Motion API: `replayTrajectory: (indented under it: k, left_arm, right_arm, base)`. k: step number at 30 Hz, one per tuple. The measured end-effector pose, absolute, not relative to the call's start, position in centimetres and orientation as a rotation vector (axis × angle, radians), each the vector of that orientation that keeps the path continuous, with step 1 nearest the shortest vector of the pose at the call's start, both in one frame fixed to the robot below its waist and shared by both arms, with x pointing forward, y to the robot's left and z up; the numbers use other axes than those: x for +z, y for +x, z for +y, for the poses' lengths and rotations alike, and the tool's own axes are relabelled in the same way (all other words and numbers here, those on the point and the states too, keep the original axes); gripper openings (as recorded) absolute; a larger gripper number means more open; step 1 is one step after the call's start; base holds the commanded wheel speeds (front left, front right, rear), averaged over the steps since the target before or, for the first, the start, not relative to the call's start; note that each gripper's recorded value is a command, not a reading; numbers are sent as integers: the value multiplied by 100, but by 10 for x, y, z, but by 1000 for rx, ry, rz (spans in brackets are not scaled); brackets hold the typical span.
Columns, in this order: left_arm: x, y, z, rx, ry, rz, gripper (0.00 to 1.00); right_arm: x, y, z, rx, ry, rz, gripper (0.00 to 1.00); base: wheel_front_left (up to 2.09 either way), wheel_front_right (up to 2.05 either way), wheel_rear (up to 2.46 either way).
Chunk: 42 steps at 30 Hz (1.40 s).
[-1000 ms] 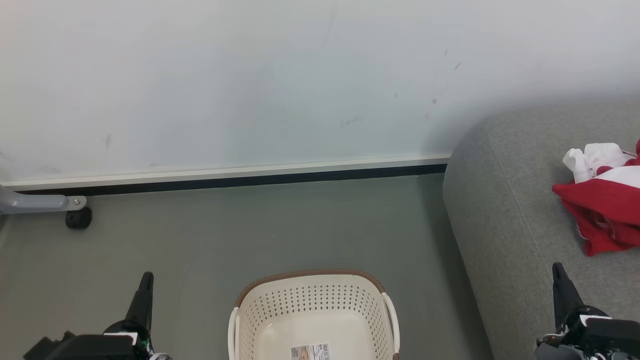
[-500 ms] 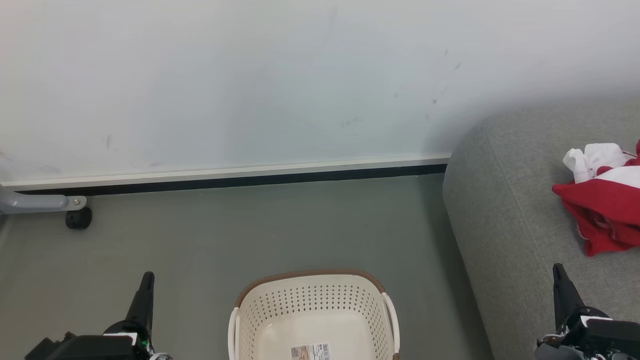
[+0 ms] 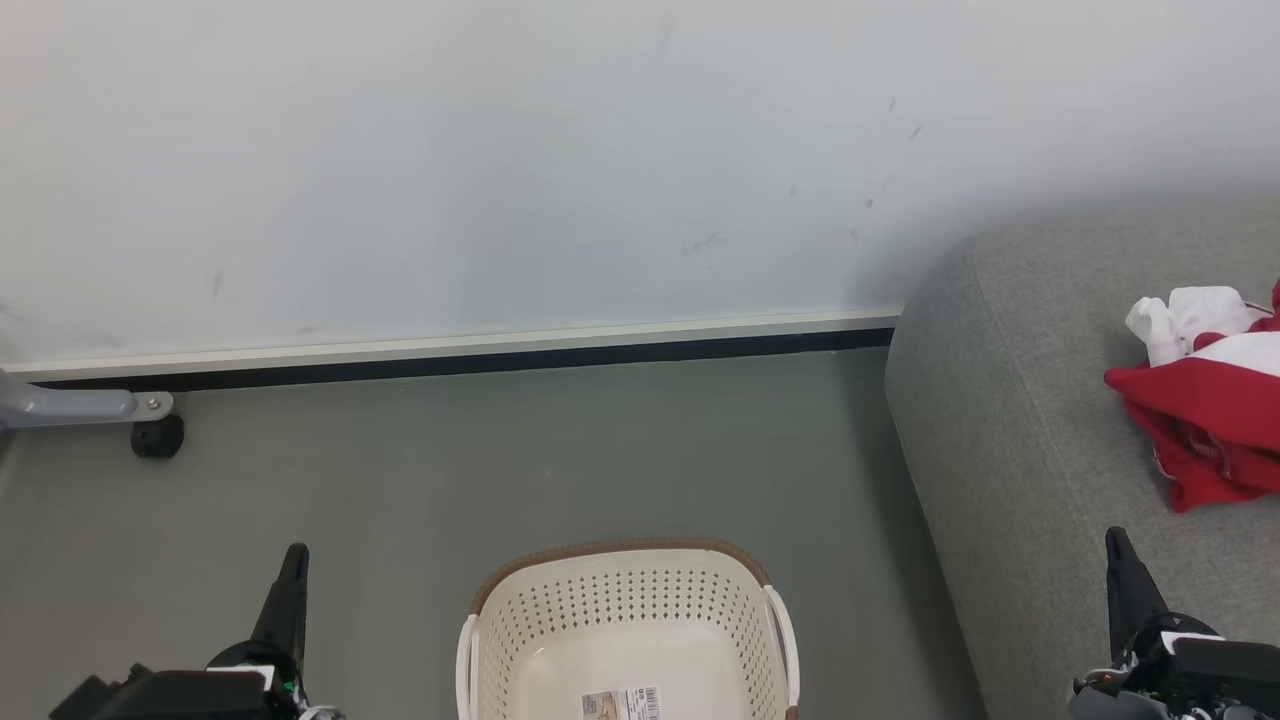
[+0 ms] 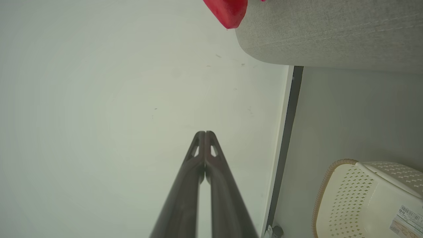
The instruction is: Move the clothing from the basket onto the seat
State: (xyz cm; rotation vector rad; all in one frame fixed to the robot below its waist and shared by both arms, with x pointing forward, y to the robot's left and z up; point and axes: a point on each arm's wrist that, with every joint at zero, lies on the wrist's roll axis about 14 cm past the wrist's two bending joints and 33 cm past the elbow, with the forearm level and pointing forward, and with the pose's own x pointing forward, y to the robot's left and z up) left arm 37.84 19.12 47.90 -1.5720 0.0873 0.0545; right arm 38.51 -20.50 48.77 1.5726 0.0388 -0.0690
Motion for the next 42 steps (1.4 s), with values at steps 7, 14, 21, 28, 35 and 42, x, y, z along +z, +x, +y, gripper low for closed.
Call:
replayTrajectory:
  k: [7,14,21,28,35,42]
  left_arm:
    - [479,378,191,55,-1572,87,0]
    - [479,378,191,55,-1572,88,0]
    - [479,378,191,55,-1572,88,0]
    - [479,378,191,55,-1572,88,0]
    - [479,378,191,55,-1572,88,0]
    - [479,378,191,55,-1572,88,0]
  right_arm:
    - [488,385,-205,-69,1573,39,0]
    - [488,385,-205,-69,1573,39,0]
    - [488,385,-205,-69,1573,39,0]
    - [488,385,-205,-69,1573,39,0]
    - [488,385,-205,-69,1573,39,0]
    - [488,385,-205,-69,1573,39,0]
  base:
    - [0,0,0]
    - [0,0,0]
    - [0,0,0]
    - [0,0,0]
    - [0,0,0]
    - [0,0,0]
